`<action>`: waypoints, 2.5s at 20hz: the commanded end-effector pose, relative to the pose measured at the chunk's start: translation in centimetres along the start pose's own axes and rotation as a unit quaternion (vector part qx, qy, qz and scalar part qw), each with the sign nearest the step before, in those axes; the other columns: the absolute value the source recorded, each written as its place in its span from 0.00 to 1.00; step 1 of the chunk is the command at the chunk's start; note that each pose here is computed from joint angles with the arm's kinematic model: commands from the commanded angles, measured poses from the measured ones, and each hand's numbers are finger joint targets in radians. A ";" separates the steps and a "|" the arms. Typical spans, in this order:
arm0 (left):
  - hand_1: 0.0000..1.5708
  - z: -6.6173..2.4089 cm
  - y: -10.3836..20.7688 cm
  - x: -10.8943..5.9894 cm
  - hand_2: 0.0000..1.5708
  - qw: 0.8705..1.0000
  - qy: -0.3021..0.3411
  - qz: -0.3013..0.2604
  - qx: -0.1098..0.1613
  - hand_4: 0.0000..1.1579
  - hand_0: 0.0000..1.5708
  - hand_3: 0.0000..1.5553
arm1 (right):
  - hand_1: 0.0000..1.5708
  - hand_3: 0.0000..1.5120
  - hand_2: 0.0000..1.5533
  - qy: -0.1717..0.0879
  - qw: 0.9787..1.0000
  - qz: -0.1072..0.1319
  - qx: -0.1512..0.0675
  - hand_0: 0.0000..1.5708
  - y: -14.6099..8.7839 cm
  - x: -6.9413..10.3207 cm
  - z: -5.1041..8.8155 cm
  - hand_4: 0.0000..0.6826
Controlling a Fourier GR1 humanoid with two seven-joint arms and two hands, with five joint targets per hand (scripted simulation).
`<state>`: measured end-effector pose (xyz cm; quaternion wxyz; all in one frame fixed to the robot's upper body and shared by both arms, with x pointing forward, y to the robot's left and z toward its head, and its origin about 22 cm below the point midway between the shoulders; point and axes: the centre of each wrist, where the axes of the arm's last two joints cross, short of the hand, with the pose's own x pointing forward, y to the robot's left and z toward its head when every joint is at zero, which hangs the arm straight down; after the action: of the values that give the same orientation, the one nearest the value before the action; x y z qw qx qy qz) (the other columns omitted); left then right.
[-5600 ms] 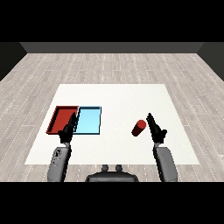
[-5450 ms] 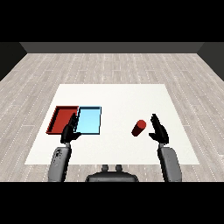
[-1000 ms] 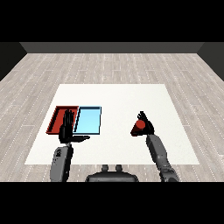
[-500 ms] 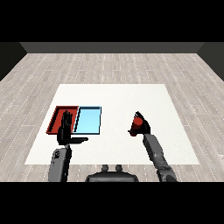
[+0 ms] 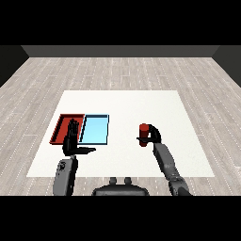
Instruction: Pick the red can and put it in the red box
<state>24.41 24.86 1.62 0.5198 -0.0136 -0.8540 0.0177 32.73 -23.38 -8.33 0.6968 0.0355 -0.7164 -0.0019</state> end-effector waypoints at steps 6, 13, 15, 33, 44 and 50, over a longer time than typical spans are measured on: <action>0.00 -2.23 -0.2 0.5 0.00 1.000 0.006 0.008 -0.007 0.00 0.00 0.00 | 0.92 0.91 0.93 -0.048 0.998 0.028 0.016 0.92 0.7 3.8 0.5 0.89; 0.00 -0.39 -1.0 0.7 0.00 0.999 0.008 0.004 -0.047 0.00 0.00 0.00 | 0.90 0.91 0.92 -0.110 0.993 0.036 0.023 0.90 -0.8 6.4 0.6 0.90; 0.00 -0.98 -3.7 0.2 0.00 0.999 0.012 0.002 -0.036 0.00 0.00 0.00 | 0.91 0.91 0.92 -0.115 0.992 0.040 0.022 0.91 0.6 6.7 1.8 0.91; 0.00 -0.39 -8.5 -0.2 0.00 0.992 0.079 0.045 -0.086 0.00 0.00 0.00 | 0.92 0.91 0.92 -0.156 0.987 0.002 0.032 0.92 15.6 10.6 2.7 0.96; 0.00 -0.39 -12.8 -1.8 0.00 0.987 0.115 0.051 -0.105 0.00 0.00 0.00 | 0.93 0.92 0.93 -0.156 0.987 -0.013 0.035 0.93 16.0 11.9 2.2 0.92; 0.00 -0.98 -13.4 -6.1 0.00 0.983 0.133 0.063 -0.113 0.00 0.00 0.00 | 0.92 0.92 0.93 -0.161 0.986 -0.007 0.040 0.92 16.6 11.2 3.2 0.93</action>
<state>27.24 12.26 -1.41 0.6180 -0.1245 -0.7748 -0.0471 30.00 -8.39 3.81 0.5702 0.0650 -0.8188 0.0119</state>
